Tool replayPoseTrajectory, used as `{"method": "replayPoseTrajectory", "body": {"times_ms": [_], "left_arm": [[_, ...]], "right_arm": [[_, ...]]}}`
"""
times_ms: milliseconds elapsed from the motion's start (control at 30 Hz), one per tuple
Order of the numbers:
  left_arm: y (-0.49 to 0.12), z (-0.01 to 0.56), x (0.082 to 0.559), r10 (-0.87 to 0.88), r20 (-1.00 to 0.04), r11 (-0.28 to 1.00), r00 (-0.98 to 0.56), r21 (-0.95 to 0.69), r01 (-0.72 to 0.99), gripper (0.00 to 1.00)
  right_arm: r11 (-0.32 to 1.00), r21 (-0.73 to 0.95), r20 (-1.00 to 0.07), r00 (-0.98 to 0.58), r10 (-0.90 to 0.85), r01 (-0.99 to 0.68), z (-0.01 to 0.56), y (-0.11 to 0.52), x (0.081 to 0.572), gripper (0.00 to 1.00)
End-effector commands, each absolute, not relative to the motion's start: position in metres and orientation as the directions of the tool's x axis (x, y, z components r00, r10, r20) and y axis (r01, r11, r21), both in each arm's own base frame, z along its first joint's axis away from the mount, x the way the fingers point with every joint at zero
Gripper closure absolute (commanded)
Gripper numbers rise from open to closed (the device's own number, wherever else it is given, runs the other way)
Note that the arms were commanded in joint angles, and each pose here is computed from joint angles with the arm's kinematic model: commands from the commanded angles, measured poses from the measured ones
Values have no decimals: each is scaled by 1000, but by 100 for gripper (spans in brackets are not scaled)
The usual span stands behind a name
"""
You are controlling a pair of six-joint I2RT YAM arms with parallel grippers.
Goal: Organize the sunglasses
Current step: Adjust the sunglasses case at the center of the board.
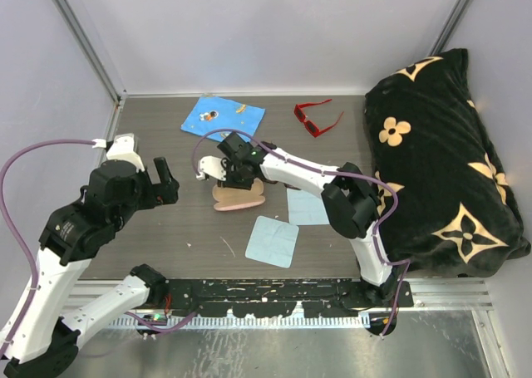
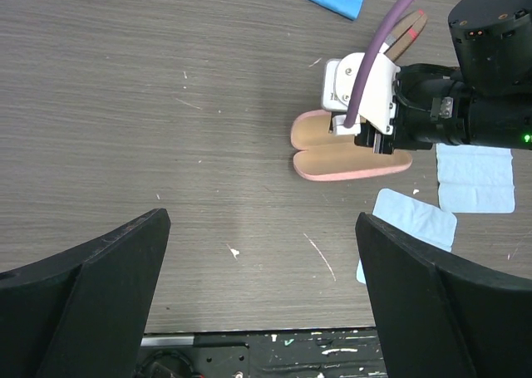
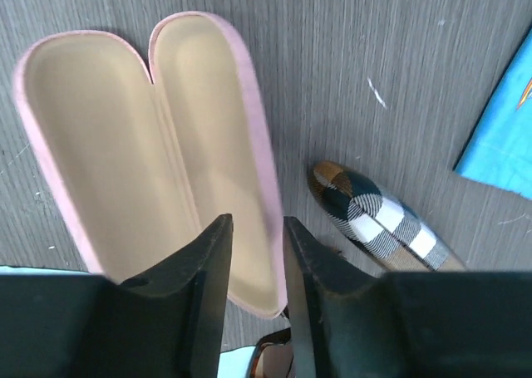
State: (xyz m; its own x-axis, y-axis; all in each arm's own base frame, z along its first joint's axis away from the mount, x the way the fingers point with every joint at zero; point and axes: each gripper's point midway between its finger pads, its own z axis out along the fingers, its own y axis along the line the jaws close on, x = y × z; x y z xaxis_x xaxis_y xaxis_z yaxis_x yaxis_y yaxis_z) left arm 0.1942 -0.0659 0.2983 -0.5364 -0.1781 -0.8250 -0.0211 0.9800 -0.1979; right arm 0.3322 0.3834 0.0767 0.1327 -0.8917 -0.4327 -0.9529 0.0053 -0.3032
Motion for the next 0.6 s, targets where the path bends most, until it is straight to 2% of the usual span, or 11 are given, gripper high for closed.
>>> {"method": "replayPoseTrajectory", "body": {"times_ms": [0, 100, 200, 400, 500, 567], "left_arm": [[-61, 318, 197, -192, -856, 978, -481, -207, -22, 3], [-62, 318, 198, -190, -856, 978, -481, -206, -21, 3], [-63, 317, 199, -189, -855, 978, -484, -206, -18, 2], [-68, 315, 203, -187, -853, 978, -488, -209, -9, 0], [-70, 314, 205, -183, -852, 978, -491, -208, -4, 0], [-73, 313, 206, -182, -851, 977, -493, -211, 4, 0]], "right_arm": [[6, -335, -530, 183, -828, -942, 117, 406, 335, 58], [35, -348, -564, 180, -806, -937, 134, 409, 336, 48], [66, -353, -607, 175, -775, -933, 155, 411, 334, 43], [166, -341, -723, 145, -676, -925, 199, 413, 324, 39], [265, -307, -788, 89, -609, -914, 221, 408, 319, 38], [384, -239, -837, -10, -546, -892, 232, 403, 319, 38]]}}
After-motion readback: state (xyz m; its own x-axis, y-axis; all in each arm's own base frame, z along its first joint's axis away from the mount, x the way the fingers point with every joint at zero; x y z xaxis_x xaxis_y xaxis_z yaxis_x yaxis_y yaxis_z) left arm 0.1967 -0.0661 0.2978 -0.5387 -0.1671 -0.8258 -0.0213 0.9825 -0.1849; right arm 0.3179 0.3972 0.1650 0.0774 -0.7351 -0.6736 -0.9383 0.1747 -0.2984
